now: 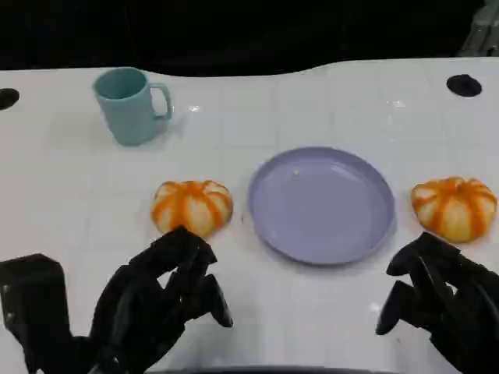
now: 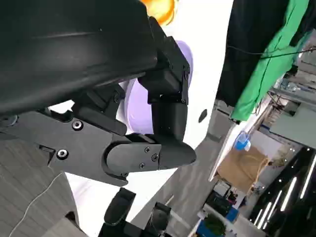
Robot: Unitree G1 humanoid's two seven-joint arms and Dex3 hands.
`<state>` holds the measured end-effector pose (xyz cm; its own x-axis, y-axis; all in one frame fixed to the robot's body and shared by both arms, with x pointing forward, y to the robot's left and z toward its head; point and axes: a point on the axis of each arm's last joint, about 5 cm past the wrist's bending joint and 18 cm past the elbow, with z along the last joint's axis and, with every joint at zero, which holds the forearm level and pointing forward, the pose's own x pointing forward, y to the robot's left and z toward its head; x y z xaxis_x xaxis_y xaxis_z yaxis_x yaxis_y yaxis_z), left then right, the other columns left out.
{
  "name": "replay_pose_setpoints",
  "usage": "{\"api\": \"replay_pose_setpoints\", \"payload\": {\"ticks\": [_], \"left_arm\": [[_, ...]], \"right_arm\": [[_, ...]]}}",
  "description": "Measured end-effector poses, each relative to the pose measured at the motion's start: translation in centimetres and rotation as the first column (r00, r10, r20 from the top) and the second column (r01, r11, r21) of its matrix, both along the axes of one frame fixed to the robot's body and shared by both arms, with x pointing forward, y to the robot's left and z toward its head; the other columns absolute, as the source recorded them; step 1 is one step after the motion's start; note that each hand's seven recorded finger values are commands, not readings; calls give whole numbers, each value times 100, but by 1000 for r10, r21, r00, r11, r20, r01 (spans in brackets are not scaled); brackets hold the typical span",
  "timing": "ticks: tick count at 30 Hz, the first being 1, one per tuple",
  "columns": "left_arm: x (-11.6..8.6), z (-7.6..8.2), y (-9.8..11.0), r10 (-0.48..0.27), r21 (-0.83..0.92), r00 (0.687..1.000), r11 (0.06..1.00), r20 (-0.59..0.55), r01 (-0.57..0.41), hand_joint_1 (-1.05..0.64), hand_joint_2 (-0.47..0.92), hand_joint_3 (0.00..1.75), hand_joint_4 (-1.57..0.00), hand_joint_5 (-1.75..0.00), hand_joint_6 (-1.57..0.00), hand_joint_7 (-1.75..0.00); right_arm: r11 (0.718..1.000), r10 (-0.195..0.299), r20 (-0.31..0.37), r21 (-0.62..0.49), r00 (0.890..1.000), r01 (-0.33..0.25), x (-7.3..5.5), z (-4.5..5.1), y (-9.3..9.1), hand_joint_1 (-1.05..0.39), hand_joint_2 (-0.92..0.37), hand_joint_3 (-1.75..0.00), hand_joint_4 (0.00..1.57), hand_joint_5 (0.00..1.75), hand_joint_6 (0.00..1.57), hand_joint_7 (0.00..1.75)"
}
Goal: Grasp the bread from the table and place it into the plate.
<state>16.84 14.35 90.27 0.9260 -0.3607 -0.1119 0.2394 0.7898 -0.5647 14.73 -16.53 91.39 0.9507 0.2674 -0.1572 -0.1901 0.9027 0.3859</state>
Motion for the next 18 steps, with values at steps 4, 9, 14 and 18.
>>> {"api": "replay_pose_setpoints", "payload": {"ticks": [4,9,14,18], "left_arm": [[0,-1,2,1,0,1000,1000,0,-1,-57,92,41,-88,-175,-66,-175],[1,-1,1,1,0,1000,1000,0,-1,-57,92,41,-88,-175,-67,-175],[1,0,0,0,0,1000,1000,-1,0,-57,92,41,-88,-175,-67,-175],[1,0,1,0,-1,1000,1000,-1,0,-56,92,41,-88,-175,-67,-175]], "right_arm": [[1000,-3,-2,-1,1000,3,0,0,1,-46,-92,-39,64,175,50,162],[1000,-6,-8,-2,1000,6,2,0,2,-46,-92,-38,64,175,50,162],[1000,-5,-8,-2,1000,5,3,1,2,-46,-92,-38,63,175,49,162],[1000,-5,-8,-2,1000,5,4,1,2,-46,-92,-38,64,175,50,162]]}}
